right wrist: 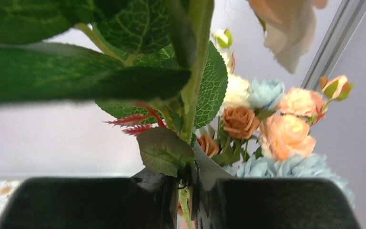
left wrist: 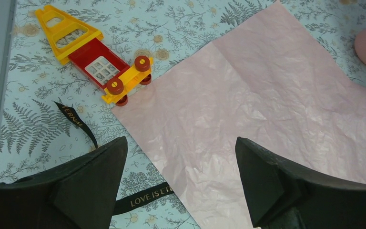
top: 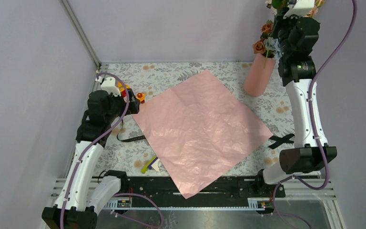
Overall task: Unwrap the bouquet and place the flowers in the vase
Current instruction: Insert the fake flower into the vase.
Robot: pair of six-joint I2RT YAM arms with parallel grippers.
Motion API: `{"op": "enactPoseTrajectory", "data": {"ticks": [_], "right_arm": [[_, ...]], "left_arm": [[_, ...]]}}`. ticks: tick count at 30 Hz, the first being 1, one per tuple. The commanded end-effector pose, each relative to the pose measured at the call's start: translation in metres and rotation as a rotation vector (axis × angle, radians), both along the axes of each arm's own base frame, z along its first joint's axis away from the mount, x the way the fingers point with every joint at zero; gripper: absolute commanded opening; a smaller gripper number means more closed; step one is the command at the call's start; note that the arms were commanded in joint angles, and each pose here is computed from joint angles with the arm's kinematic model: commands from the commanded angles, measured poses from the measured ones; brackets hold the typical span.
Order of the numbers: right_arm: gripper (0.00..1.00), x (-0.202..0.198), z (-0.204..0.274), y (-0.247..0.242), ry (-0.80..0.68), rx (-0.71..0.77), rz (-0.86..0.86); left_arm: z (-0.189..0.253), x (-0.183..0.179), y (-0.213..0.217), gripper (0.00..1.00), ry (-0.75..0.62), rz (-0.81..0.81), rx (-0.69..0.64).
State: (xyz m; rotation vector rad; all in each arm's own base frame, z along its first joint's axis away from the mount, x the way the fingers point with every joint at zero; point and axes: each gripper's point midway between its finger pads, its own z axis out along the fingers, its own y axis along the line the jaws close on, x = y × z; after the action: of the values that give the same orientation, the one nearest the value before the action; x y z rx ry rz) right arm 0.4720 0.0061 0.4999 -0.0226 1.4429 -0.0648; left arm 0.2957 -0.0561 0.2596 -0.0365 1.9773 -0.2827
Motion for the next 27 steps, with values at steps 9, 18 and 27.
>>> {"op": "enactPoseTrajectory", "data": {"ticks": [9,18,27], "right_arm": [[0.00,0.005,0.086,-0.023,-0.300,-0.031,-0.074],[0.00,0.022,0.041,-0.022,-0.255,-0.010,-0.060],[0.00,0.037,-0.022,-0.040,-0.157,0.040,-0.086]], "left_arm": [[0.010,0.006,0.016,0.91,-0.049,0.054,0.021],[0.010,0.006,0.018,0.91,-0.050,0.060,0.016],[0.011,0.006,0.018,0.91,-0.054,0.057,0.012]]}}
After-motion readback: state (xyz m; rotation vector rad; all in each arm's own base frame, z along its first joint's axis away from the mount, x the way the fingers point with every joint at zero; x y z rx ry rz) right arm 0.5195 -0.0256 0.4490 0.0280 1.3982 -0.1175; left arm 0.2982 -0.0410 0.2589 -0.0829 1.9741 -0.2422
